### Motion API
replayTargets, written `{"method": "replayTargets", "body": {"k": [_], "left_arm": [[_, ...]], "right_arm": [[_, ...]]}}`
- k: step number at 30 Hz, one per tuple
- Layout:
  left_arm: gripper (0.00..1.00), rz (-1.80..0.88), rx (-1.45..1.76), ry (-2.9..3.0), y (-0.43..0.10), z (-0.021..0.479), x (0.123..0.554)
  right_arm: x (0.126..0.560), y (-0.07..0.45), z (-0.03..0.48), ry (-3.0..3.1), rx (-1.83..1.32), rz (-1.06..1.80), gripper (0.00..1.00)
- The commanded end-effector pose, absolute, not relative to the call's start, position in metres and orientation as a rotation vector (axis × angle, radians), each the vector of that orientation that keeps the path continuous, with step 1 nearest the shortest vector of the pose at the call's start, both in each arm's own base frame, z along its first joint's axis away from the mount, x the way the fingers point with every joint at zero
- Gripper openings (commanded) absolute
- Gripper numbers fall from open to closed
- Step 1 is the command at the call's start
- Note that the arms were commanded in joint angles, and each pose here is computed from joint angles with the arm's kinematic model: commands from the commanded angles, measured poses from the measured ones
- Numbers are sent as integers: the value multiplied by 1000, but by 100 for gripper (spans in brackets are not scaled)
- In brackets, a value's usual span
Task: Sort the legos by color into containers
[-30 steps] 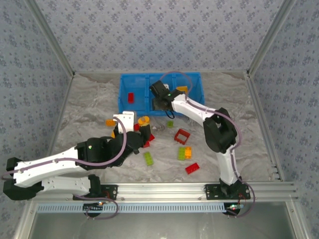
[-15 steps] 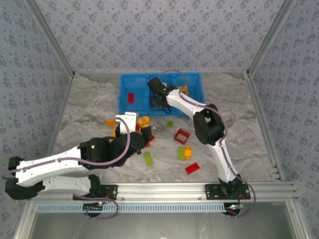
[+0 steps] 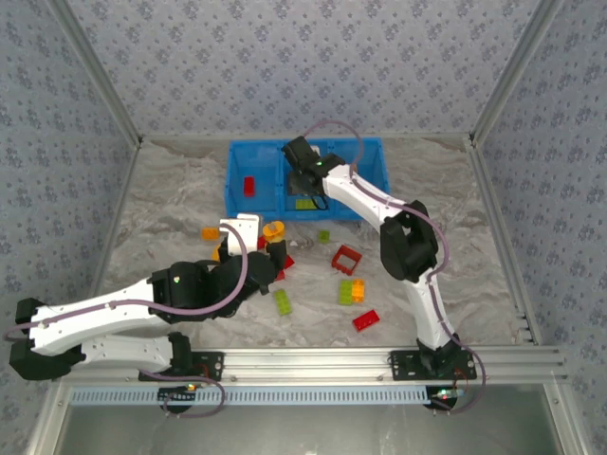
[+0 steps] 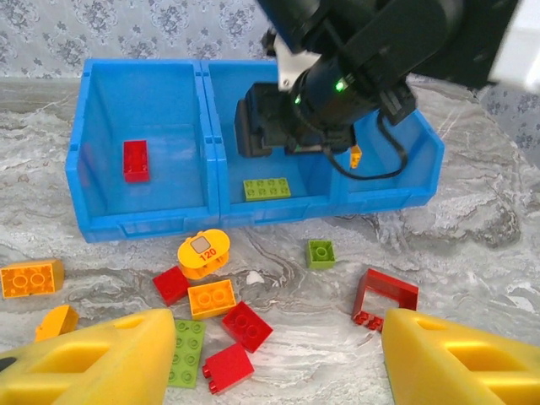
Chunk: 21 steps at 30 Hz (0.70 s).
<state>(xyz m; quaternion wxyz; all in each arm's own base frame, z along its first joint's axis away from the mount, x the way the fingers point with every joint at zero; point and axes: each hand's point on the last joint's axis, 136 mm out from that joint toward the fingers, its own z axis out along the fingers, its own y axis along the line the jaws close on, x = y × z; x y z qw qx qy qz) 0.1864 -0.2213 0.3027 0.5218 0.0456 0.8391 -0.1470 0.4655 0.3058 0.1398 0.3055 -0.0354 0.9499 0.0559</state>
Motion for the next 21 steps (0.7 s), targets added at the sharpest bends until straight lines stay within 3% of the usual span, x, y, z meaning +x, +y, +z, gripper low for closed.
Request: {"method": "replayTargets", "body": {"k": [1, 11, 21], "left_arm": [[65, -367, 76, 2001, -213, 315, 184], [66, -314, -2, 2099, -183, 298, 188], [65, -297, -102, 2229, -159, 269, 194]], "right_arm": [[455, 298, 189, 2423, -68, 151, 56], [371, 279, 301, 2141, -159, 343, 40], [241, 260, 334, 1990, -429, 620, 40]]}}
